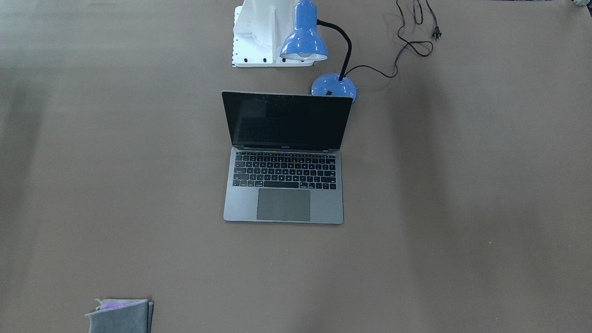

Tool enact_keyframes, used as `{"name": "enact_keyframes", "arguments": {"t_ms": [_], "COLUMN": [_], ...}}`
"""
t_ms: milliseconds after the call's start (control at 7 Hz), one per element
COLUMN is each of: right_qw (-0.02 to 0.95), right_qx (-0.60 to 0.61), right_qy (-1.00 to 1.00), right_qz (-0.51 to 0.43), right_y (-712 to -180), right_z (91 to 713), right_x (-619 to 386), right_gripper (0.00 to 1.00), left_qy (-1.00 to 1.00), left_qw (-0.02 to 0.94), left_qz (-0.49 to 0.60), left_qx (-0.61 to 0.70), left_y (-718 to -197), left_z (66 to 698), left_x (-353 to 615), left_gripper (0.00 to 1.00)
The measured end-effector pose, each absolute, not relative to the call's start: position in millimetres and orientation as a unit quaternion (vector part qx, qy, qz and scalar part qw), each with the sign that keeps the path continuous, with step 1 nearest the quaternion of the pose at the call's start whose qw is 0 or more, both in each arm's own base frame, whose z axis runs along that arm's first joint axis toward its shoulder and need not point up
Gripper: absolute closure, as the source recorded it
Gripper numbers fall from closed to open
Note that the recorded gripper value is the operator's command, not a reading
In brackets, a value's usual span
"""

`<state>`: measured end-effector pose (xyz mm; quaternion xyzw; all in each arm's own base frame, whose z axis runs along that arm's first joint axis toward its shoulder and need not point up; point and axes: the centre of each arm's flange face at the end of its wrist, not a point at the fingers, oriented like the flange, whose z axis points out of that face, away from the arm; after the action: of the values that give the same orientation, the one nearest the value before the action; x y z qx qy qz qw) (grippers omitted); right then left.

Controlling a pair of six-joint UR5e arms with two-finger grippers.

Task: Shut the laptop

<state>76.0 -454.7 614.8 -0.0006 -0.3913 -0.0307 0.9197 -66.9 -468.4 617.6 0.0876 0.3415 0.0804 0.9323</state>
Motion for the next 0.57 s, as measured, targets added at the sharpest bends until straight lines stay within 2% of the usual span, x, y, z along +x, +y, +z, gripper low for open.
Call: {"name": "enact_keyframes", "arguments": {"t_ms": [571], "right_qw": [0.920], "right_qx": [0.006], "right_qy": [-0.392], "right_qz": [-0.028], "right_y": [-456.0], "right_z": [605.2], "right_x": [76.2], "right_gripper": [0.00], "left_qy": [0.345], "left_qw": [0.931], "left_qz": [0.080], "left_qx": [0.085], "left_y": [-466.3], "left_z": [619.9], "left_x": [-65.9], "left_gripper": [0.01]}}
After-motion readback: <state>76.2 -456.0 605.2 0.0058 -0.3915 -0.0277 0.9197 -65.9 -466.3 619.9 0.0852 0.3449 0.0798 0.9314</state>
